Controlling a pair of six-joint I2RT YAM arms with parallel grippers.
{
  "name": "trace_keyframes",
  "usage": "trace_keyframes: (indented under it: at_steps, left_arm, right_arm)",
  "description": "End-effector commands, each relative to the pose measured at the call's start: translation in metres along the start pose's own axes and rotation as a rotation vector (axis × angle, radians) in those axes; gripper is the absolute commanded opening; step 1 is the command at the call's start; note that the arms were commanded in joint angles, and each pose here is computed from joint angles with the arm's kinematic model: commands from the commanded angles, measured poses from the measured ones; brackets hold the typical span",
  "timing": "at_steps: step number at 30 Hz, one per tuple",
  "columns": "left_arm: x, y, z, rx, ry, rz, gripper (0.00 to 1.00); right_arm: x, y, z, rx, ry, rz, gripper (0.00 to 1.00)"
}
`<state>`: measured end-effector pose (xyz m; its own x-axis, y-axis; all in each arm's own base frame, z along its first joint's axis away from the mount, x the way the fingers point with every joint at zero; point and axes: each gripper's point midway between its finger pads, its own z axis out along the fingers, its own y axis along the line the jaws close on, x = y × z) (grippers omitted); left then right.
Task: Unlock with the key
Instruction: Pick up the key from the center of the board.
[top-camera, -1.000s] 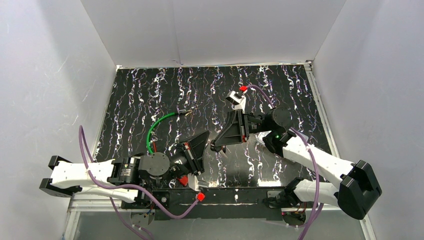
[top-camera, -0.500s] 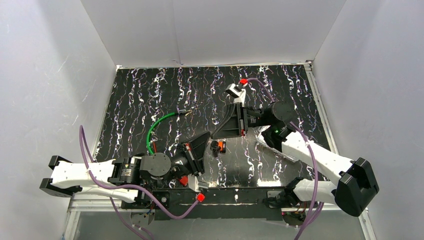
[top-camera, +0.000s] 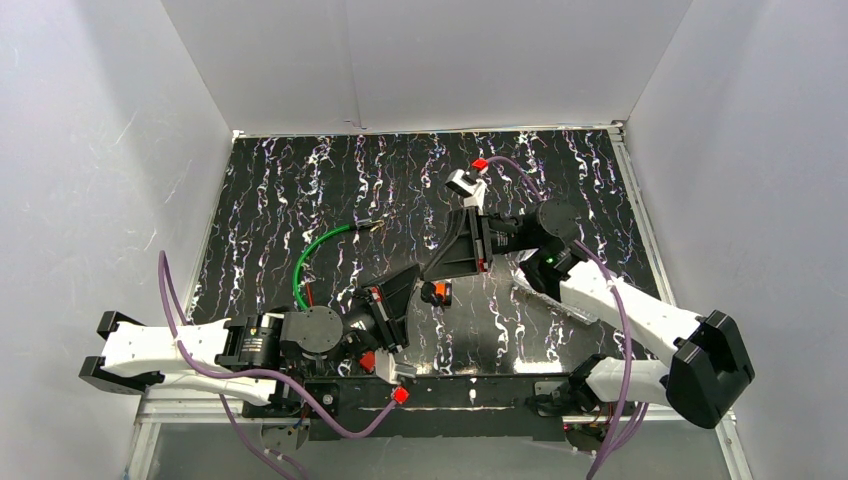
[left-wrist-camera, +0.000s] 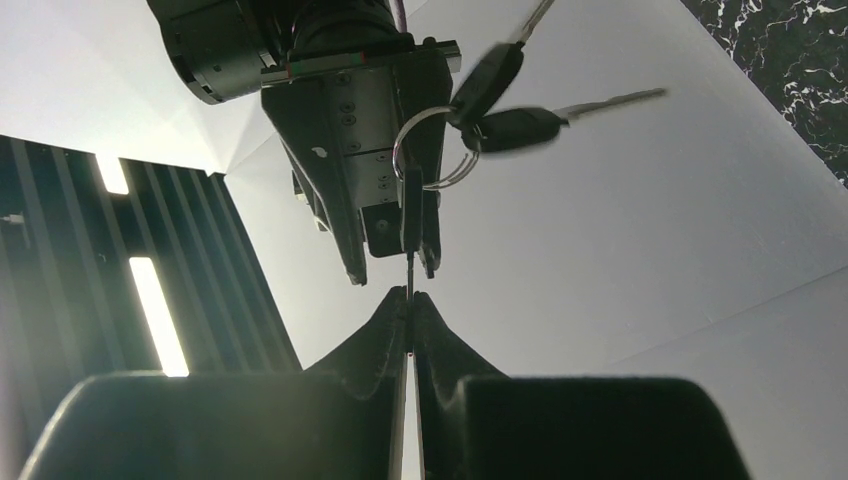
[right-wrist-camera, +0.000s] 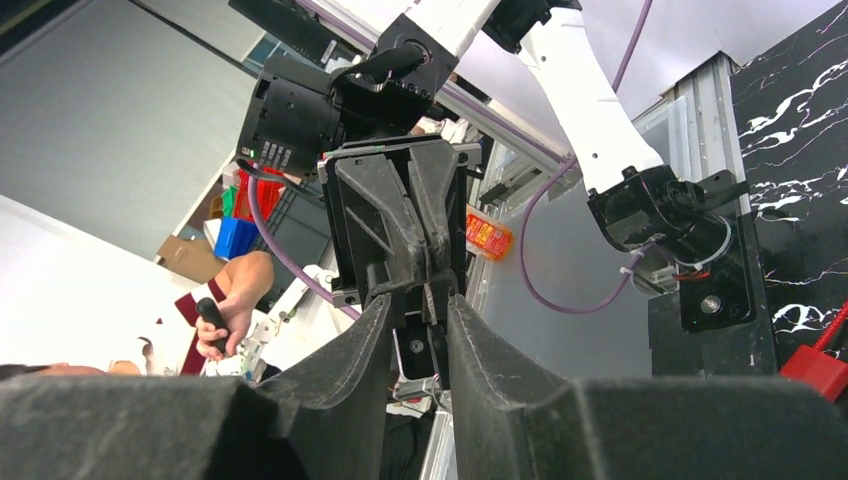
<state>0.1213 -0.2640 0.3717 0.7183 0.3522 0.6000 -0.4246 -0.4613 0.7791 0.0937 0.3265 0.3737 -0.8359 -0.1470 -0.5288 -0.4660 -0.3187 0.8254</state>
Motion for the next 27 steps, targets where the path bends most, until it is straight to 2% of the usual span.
trace_keyframes:
  at_steps: [1,12,15,22,25,27]
  left_arm:
    - [0.004,0.013,-0.005,-0.007,0.013,0.279,0.00]
    - [0.005,0.016,-0.004,-0.007,0.019,0.275,0.00]
    - [0.003,0.015,-0.003,-0.006,0.017,0.277,0.00]
    - [0.003,0.014,0.000,0.004,0.021,0.275,0.00]
    - [0.004,0.013,0.000,0.010,0.027,0.272,0.00]
    - [0.005,0.012,0.000,0.017,0.032,0.267,0.00]
  right_arm:
    - [0.009,0.011,-0.005,-0.016,0.036,-0.060,0.35]
    - [0.025,-0.004,-0.011,0.028,0.052,-0.017,0.33]
    - [0.024,-0.001,-0.011,0.023,0.047,-0.024,0.30]
    - [0.011,0.010,-0.006,-0.016,0.015,-0.043,0.13]
    - [0.011,0.016,-0.004,-0.062,0.019,-0.036,0.12]
    - [0.013,0.018,-0.004,-0.081,0.024,-0.036,0.15]
